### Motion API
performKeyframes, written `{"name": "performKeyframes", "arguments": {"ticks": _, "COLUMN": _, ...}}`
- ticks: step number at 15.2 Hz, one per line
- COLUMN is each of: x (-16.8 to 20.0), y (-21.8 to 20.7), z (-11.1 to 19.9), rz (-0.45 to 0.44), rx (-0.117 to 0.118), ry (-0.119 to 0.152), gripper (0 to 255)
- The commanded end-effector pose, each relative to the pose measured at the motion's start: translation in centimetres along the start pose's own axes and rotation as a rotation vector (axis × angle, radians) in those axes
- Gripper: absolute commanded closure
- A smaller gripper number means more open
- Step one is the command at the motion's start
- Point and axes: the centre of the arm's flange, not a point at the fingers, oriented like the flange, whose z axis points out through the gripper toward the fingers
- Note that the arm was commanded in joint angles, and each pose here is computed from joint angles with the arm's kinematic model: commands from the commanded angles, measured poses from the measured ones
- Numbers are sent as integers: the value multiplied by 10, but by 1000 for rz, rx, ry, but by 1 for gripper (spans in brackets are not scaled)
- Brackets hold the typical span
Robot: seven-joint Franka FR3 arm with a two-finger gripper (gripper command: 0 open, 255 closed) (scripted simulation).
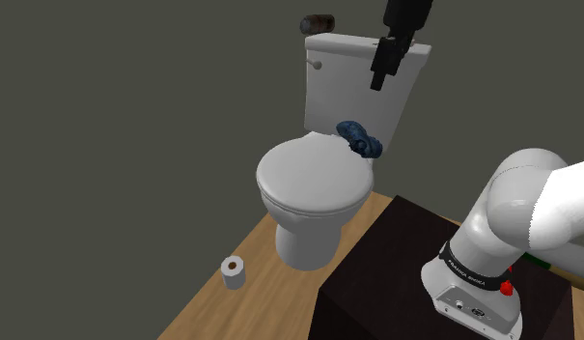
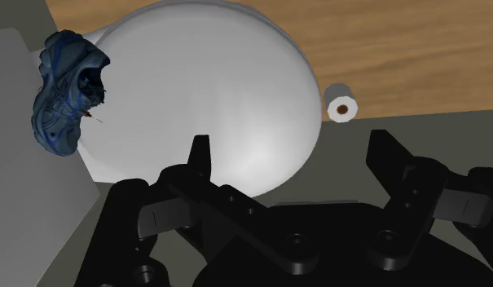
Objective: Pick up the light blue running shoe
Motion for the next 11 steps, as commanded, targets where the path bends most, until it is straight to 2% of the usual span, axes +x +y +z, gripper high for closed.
{"name": "performKeyframes", "arguments": {"ticks": 1, "x": 0, "y": 0, "z": 0, "rz": 0, "rx": 0, "ry": 0, "gripper": 0}}
{"name": "performKeyframes", "arguments": {"ticks": 11, "x": 48, "y": 92, "z": 86, "rz": 121, "rx": 33, "ry": 13, "gripper": 0}}
